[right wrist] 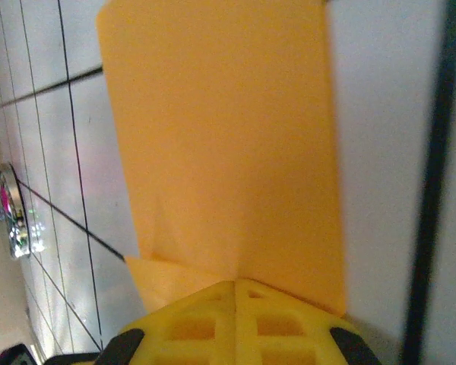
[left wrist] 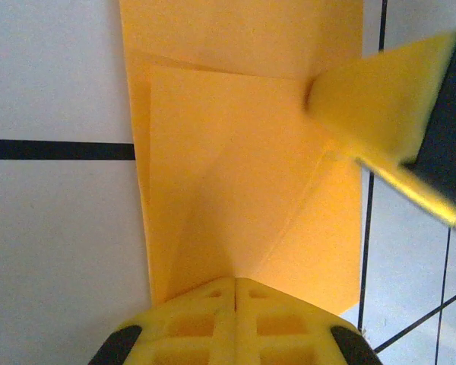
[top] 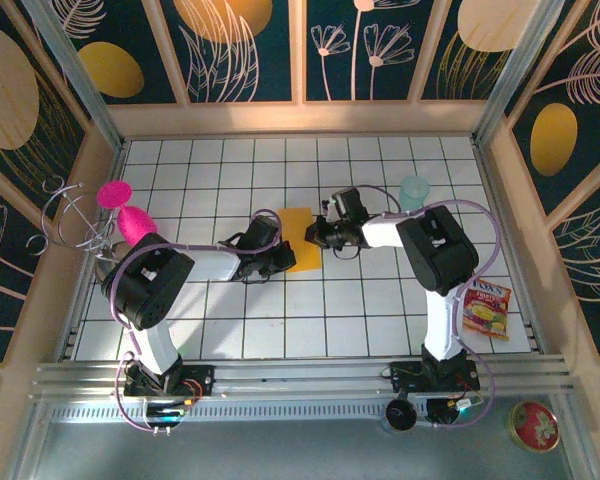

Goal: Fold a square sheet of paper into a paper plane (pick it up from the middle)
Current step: Fold the triangle a second time at the center of the table, then pick up the paper from the center of the table.

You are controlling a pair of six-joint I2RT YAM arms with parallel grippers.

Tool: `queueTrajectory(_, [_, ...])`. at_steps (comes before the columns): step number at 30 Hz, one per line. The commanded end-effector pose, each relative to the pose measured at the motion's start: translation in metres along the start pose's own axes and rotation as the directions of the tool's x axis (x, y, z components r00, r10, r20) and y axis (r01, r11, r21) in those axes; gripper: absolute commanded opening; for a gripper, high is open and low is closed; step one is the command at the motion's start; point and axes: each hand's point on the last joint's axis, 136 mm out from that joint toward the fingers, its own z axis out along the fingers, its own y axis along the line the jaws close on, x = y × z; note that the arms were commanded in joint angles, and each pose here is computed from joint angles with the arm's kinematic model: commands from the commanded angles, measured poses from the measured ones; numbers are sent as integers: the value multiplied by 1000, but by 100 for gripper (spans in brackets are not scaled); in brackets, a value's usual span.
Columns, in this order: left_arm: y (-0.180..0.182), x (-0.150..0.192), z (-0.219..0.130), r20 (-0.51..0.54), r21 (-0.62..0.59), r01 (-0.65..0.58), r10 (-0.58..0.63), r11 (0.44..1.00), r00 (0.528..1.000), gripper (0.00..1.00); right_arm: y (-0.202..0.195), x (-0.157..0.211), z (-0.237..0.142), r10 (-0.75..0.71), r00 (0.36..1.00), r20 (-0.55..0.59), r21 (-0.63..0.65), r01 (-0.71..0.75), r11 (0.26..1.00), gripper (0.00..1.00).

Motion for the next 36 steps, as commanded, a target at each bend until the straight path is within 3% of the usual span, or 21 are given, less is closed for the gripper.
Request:
queueTrajectory(1, [58, 50, 1, -146, -188, 42, -70, 981, 987, 0, -61, -39, -7, 78, 993, 93, 162, -93, 982, 0])
queueTrajectory(8, [43, 44, -1, -144, -136, 32, -52, 990, 988, 0, -45, -64, -26, 51, 987, 153, 151, -74, 986, 0])
queueTrajectory(14, [-24, -2, -17, -26, 32, -21, 22, 999, 999, 0, 4, -51, -50, -6, 983, 181, 29, 1, 1000, 0])
queueTrajectory(19, [-49, -37, -28, 100, 75, -40, 32, 996, 994, 18, 14, -21, -55, 46, 988, 145, -33, -41, 999, 11])
queueTrajectory(26, [-34, -47, -10, 89, 107, 21, -31, 994, 996, 21, 16, 23, -43, 170, 983, 64, -72, -165, 984, 26])
queueTrajectory(36, [3, -52, 5, 89, 37, 77, -80, 996, 993, 20, 18, 24, -29, 208, 977, 47, -64, -205, 977, 29])
